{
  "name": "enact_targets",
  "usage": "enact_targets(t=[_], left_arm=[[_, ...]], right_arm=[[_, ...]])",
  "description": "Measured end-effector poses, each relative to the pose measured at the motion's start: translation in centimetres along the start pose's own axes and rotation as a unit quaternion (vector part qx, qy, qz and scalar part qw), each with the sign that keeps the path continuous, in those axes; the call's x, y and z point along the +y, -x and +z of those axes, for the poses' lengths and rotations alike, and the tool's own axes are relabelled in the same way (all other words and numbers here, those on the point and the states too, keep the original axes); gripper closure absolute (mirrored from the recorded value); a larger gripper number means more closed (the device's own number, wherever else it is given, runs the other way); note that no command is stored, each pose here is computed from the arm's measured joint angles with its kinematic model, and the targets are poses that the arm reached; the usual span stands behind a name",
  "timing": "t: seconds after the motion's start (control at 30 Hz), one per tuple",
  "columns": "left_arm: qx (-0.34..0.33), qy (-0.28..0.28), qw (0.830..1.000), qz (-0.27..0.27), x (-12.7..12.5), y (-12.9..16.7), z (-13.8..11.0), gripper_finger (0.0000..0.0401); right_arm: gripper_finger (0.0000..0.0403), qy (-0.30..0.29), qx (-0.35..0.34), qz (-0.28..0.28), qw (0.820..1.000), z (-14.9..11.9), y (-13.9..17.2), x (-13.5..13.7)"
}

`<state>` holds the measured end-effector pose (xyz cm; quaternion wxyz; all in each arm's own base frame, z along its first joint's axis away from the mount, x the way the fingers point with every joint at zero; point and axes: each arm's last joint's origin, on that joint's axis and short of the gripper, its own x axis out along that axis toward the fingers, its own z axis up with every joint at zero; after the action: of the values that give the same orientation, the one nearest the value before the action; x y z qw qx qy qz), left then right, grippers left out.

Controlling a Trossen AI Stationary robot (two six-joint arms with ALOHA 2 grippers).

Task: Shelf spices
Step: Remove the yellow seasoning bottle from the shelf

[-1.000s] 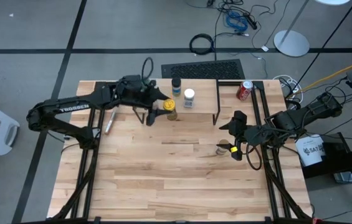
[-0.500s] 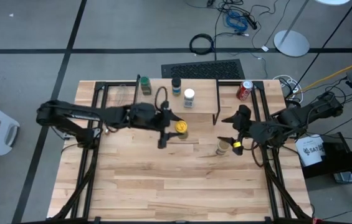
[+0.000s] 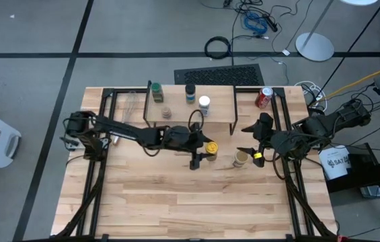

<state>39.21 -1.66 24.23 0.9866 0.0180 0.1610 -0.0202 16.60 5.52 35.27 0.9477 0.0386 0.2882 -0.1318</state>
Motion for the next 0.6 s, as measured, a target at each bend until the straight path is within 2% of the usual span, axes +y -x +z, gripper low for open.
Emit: enact_targets(t=[0.47, 0.6], left_arm=[[-0.014, 0.021, 1.000, -0.013, -0.9, -3.3, -2.9, 0.0141], [-0.020, 0.019, 0.999, -0.018, -1.3, -4.4, -2.7, 0.0141]], right_arm=[[0.0074, -0.002, -0.002, 0.001, 1.000, 0.0, 0.2, -0.1], [0.0074, -0.003, -0.003, 0.001, 1.000, 0.0, 0.1, -0.1]])
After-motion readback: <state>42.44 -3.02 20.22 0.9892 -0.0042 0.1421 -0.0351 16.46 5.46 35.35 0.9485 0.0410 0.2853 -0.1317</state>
